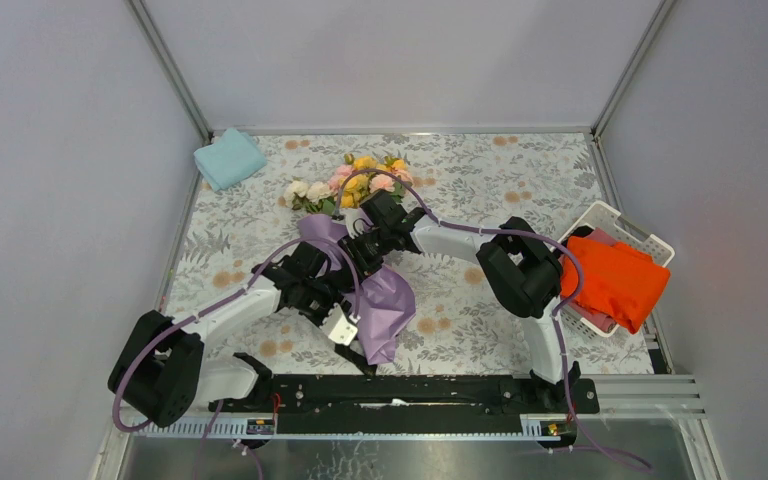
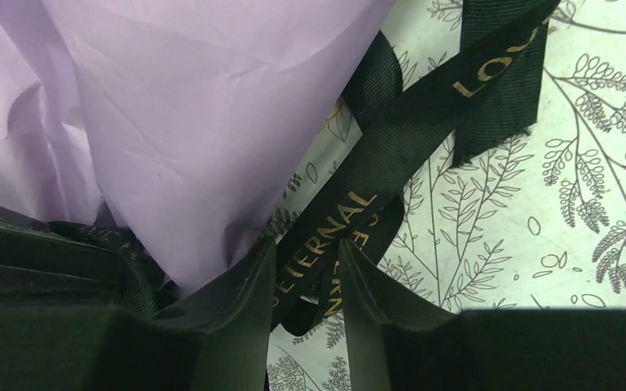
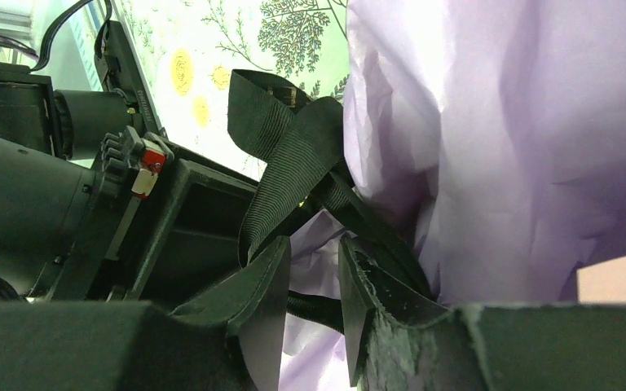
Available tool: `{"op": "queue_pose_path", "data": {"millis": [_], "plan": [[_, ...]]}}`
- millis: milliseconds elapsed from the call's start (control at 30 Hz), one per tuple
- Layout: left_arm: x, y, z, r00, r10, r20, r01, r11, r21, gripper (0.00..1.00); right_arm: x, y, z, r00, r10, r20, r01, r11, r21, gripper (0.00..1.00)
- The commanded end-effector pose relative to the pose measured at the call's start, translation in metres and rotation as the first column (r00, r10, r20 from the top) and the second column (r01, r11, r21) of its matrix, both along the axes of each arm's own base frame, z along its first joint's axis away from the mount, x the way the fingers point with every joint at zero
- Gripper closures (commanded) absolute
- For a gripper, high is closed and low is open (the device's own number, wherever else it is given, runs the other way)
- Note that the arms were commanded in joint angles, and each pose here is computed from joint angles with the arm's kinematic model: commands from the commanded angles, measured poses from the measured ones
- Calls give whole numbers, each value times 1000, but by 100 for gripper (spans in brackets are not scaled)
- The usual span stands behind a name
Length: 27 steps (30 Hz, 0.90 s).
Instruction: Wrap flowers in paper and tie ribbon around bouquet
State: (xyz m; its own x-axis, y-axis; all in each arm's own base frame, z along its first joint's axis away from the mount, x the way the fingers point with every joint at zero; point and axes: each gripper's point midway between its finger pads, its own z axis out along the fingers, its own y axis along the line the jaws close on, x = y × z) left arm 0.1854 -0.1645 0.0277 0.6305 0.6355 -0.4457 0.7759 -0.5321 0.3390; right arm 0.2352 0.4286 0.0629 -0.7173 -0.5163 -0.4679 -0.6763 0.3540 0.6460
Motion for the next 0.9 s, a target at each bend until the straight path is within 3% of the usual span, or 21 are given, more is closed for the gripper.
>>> {"op": "queue_pose_path", "data": {"millis": [0,67,400,533,667,867], "plan": [[8,0,-5,997,-42,64,41,999,18,60,10,-1,20,998,-11,67,8,999,35,64],[8,-3,-5,997,-43,63,43,999,4,63,10,-1,20,998,-10,66,7,999,35,64],[20,-8,3,995,-4,101,6,1000,-23,100,11,-2,21,998,-6,57,4,999,41,64],[23,-17,27,996,68,49,-64,995,-79,100,13,-4,28,998,-4,57,1,998,59,64],[33,-34,57,969,236,-74,-245,956,-162,100,18,-6,41,999,-4,54,-1,995,100,64],[42,-30,58,935,330,-133,-350,918,-184,100,29,-13,54,999,-35,22,31,985,168,65]]}}
